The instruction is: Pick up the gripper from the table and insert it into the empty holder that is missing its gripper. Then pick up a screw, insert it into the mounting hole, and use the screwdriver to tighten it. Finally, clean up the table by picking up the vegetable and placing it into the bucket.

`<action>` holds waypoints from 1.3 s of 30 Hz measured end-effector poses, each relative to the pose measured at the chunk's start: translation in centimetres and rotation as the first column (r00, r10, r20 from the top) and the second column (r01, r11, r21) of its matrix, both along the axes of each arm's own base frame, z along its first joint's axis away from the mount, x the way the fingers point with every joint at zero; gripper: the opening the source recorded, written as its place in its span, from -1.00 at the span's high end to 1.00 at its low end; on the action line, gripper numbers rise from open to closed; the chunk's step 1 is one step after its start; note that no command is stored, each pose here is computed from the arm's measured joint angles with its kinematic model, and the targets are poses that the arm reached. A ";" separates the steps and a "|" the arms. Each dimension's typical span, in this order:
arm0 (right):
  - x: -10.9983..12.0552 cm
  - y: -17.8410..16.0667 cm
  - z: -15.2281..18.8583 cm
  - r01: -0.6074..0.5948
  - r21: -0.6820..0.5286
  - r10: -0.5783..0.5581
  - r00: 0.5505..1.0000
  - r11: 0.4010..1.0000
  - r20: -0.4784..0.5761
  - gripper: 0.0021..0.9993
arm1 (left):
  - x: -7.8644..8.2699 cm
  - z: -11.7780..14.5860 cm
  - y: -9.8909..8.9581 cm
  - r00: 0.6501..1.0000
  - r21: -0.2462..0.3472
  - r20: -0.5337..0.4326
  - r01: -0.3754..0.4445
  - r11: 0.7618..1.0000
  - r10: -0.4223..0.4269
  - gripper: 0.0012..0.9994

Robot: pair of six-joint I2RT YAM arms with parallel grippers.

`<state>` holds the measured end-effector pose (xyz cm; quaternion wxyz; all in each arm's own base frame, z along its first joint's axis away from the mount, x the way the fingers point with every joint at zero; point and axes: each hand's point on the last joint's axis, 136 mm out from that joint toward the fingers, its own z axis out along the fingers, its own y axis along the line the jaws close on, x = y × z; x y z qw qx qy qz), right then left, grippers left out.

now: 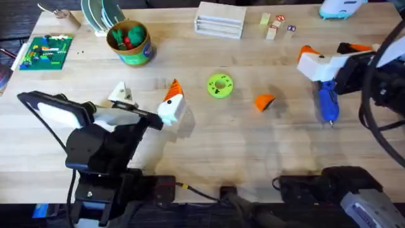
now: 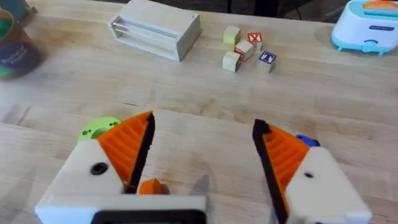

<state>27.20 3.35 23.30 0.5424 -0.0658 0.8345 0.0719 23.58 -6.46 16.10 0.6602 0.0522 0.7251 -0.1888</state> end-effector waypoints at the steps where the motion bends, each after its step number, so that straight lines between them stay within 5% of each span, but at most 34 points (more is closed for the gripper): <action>1: 0.0 0.0 0.0 0.000 0.000 0.000 1.000 1.000 0.000 -0.98 | -0.1 0.0 -0.2 1.000 -0.001 0.001 0.011 1.000 -0.011 -0.99; 6: 0.0 0.0 0.0 0.000 0.000 0.000 1.000 1.000 0.000 -0.98 | -0.8 0.2 -1.8 0.993 -0.005 0.006 0.116 0.993 -0.116 -0.99; 11: 0.0 0.0 0.0 0.000 0.000 0.000 1.000 1.000 0.000 -0.98 | -2.3 0.3 -4.3 0.958 0.034 0.027 0.283 0.959 -0.284 -0.99; 13: 0.0 0.0 0.0 0.000 0.000 0.000 1.000 1.000 0.000 -0.99 | -3.0 0.3 -5.2 0.936 0.053 0.034 0.347 0.936 -0.349 -0.99; 14: 0.0 0.0 0.0 0.000 0.000 0.000 1.000 1.000 0.000 -0.98 | -4.1 0.2 -6.4 0.898 0.073 0.040 0.435 0.897 -0.438 -0.99; 15: 0.0 0.0 0.0 0.000 0.000 0.000 1.000 1.000 0.000 -0.98 | -4.5 0.2 -6.8 0.884 0.077 0.041 0.461 0.884 -0.465 -0.99; 25: -0.1 0.1 -0.3 -0.002 0.006 0.002 1.000 1.000 -0.014 -0.99 | -7.3 0.1 -8.9 0.770 0.103 0.050 0.630 0.770 -0.637 -0.99; 33: -1.5 2.0 -3.2 -0.061 0.068 0.072 0.985 0.996 -0.160 -0.98 | -8.0 0.0 -9.2 0.741 0.113 0.054 0.661 0.741 -0.669 -0.99; 34: -2.6 4.0 -4.9 -0.161 0.050 0.168 0.957 0.986 -0.235 -0.98 | -8.0 0.0 -9.2 0.739 0.115 0.054 0.663 0.739 -0.671 -0.99; 39: -4.1 6.6 -7.7 -0.291 0.026 0.280 0.891 0.957 -0.357 -0.98 | -8.0 0.0 -9.2 0.738 0.116 0.054 0.664 0.739 -0.672 -0.99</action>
